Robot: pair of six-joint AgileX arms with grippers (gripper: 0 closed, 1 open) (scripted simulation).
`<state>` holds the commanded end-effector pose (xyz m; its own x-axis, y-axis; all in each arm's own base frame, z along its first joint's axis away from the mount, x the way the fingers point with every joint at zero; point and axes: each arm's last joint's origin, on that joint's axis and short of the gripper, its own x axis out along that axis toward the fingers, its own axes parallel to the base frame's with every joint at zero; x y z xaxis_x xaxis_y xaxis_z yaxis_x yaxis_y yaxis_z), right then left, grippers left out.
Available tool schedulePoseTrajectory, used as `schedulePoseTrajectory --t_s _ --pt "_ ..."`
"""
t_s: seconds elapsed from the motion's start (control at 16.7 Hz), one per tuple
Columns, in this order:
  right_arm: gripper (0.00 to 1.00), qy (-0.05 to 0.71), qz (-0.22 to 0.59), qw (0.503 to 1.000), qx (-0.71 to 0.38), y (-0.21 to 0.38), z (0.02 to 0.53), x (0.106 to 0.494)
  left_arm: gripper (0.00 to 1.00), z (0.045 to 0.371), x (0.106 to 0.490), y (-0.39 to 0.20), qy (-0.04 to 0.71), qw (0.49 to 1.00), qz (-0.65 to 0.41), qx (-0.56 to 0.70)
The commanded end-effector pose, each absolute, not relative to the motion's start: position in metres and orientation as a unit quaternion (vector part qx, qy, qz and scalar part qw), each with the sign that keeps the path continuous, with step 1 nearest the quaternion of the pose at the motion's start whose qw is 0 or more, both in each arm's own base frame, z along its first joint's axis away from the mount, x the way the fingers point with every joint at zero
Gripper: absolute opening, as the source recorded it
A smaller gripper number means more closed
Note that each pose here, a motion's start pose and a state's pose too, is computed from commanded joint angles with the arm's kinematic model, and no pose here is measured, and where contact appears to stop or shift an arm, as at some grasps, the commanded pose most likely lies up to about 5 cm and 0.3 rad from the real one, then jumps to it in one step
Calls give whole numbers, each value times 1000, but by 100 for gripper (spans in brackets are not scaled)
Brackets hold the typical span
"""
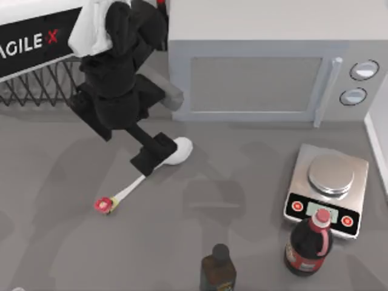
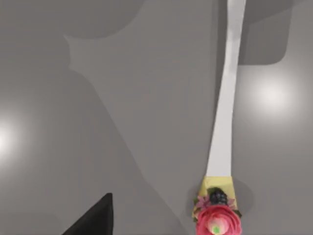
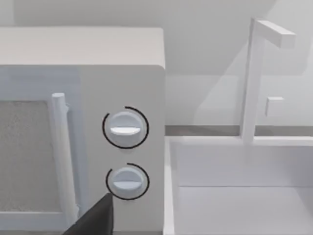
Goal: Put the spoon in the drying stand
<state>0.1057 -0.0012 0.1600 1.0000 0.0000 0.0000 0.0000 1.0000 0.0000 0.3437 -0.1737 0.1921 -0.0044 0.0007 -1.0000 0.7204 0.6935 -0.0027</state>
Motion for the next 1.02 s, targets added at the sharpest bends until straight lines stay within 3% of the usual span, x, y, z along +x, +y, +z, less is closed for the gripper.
schedulePoseTrajectory --t_s 0.18,0.6,0.9,1.02 --pt "100 0 0 1000 0 -1 160 106 100 179 344 -175 653 647 -279 278" --pt "100 0 0 1000 0 -1 160 106 100 100 344 -176 650 649 -279 278" --pt "100 0 0 1000 0 -1 160 106 100 92 343 -176 652 648 -279 278" --pt "100 0 0 1000 0 -1 160 106 85 92 343 -176 652 648 -279 278"
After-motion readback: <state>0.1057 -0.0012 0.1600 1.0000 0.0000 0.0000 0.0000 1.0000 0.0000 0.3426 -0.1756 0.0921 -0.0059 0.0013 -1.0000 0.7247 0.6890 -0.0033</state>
